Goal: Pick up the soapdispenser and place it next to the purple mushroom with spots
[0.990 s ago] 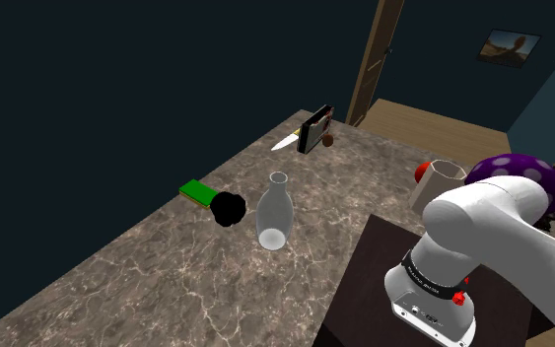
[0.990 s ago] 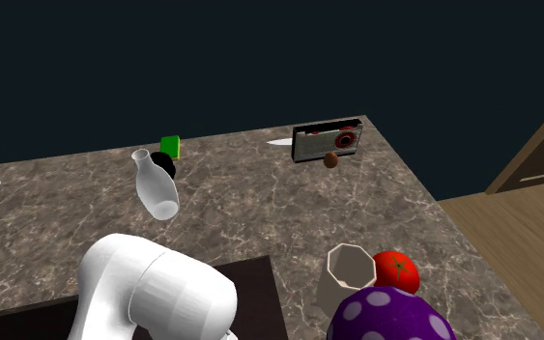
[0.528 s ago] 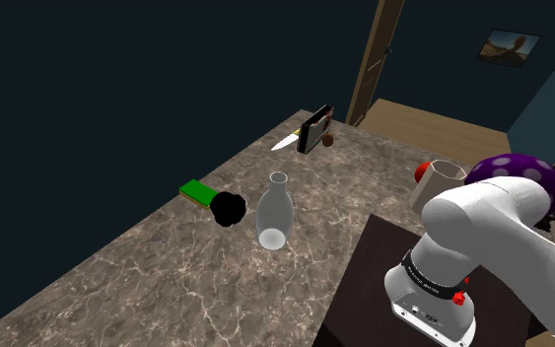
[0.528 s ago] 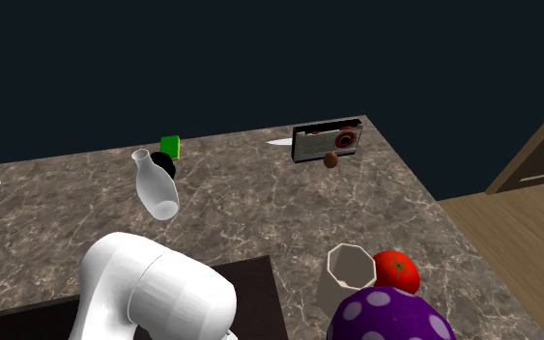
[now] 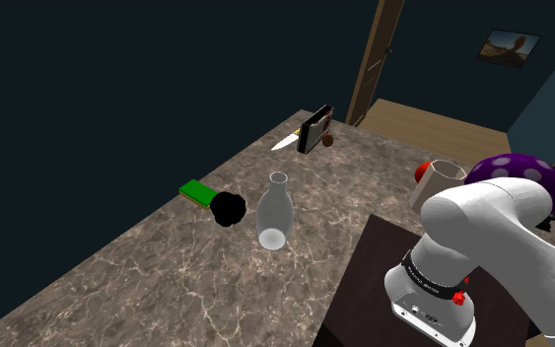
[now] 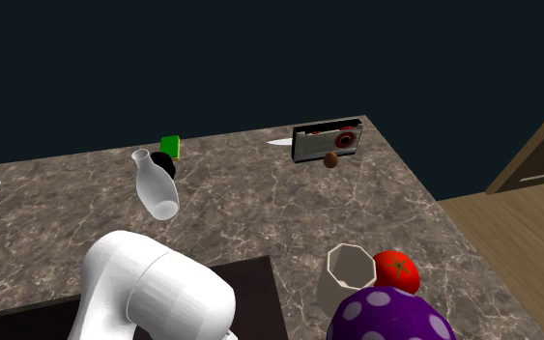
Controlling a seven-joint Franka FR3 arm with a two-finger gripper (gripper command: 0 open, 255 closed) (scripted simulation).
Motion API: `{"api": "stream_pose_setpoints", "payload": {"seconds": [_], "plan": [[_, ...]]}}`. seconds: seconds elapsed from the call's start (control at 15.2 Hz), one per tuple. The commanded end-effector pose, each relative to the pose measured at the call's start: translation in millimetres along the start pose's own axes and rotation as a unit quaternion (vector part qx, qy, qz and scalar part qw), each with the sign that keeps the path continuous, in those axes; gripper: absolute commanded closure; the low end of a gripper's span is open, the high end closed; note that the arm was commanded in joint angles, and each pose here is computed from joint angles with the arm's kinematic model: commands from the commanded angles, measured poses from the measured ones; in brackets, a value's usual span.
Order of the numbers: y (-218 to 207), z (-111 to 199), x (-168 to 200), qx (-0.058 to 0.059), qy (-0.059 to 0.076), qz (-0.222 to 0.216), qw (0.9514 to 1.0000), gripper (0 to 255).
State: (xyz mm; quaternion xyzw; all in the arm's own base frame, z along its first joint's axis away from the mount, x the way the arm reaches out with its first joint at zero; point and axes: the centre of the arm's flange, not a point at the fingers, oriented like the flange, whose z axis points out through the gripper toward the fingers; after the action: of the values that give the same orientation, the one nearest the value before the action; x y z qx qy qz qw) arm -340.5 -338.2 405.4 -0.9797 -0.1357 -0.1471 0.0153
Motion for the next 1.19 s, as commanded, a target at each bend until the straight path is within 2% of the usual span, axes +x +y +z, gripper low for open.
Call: {"api": "stream_pose_setpoints", "payload": {"seconds": [0.0,0.2,0.26,0.59,0.86,1.12], "plan": [[0,3,-1,0.002,0.001,0.0,1.0,255],[0,3,-1,0.002,0.001,0.0,1.0,255],[0,3,0,0.002,0.001,0.0,1.0,0],[0,3,-1,0.002,0.001,0.0,1.0,0],[0,-47,-1,0.002,0.001,0.0,1.0,0],[0,-47,-1,0.002,0.001,0.0,1.0,0]]}}
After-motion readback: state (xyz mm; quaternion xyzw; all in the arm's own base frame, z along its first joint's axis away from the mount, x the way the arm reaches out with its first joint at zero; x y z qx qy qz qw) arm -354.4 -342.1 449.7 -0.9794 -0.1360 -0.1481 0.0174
